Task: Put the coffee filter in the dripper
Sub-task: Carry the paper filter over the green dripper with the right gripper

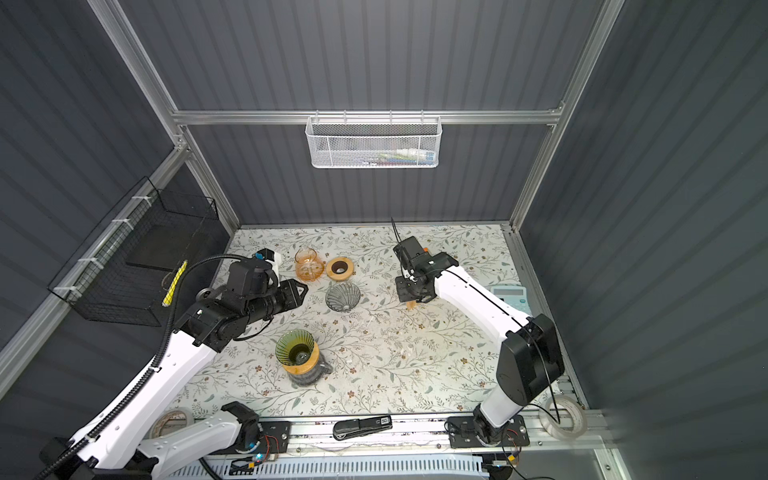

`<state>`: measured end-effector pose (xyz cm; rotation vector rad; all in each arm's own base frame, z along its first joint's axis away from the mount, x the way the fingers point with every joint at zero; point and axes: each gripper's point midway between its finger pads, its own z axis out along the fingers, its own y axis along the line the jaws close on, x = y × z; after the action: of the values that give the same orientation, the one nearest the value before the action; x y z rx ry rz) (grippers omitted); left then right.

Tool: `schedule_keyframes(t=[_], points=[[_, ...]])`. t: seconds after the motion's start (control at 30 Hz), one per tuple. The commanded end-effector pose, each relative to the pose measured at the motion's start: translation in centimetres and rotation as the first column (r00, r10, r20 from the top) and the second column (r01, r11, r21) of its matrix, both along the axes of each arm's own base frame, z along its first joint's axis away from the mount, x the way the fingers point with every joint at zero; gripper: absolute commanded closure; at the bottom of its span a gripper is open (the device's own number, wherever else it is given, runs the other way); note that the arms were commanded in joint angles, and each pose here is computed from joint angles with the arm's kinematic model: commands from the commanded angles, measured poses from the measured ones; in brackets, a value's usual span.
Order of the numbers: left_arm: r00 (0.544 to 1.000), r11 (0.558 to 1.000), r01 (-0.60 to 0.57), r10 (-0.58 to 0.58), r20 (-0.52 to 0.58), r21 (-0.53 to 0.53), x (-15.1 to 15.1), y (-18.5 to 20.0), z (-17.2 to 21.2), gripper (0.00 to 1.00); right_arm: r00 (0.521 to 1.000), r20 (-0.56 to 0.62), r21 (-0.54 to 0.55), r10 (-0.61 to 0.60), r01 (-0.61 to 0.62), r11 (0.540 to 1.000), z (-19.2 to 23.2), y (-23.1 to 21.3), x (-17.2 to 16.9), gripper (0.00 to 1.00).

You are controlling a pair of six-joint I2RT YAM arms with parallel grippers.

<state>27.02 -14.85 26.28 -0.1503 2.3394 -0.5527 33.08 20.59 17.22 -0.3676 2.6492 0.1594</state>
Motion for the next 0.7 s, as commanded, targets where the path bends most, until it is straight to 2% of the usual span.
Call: schedule_keyframes(t=[0.0,0.13,0.3,0.47,0.67], points=[[1.000,0.999,-0.007,0.008,-0.018,0.041,-1.8,1.4,0.9,0.62,0.994,0.042,0.058,0.103,-0.105,0.993,4.0,2.5,-1.8,1.00],[0.997,0.996,-0.027,0.033,-0.063,0.083,-3.8,3.1,0.9,0.62,0.974,0.069,0.095,0.214,-0.220,0.971,6.7,6.0,-3.7,1.00],[0.986,0.984,-0.058,0.083,-0.148,0.168,-6.7,5.7,-0.1,0.62,0.929,0.103,0.145,0.355,-0.367,0.919,10.3,10.1,-6.8,1.00],[0.970,0.971,-0.111,0.152,-0.190,0.213,-9.4,8.2,0.4,0.62,0.854,0.088,0.192,0.512,-0.519,0.833,12.0,14.3,-11.1,1.00],[0.956,0.958,-0.153,0.206,-0.210,0.242,-12.2,10.5,1.5,0.63,0.761,0.023,0.180,0.648,-0.641,0.746,10.8,17.9,-15.4,1.00]])
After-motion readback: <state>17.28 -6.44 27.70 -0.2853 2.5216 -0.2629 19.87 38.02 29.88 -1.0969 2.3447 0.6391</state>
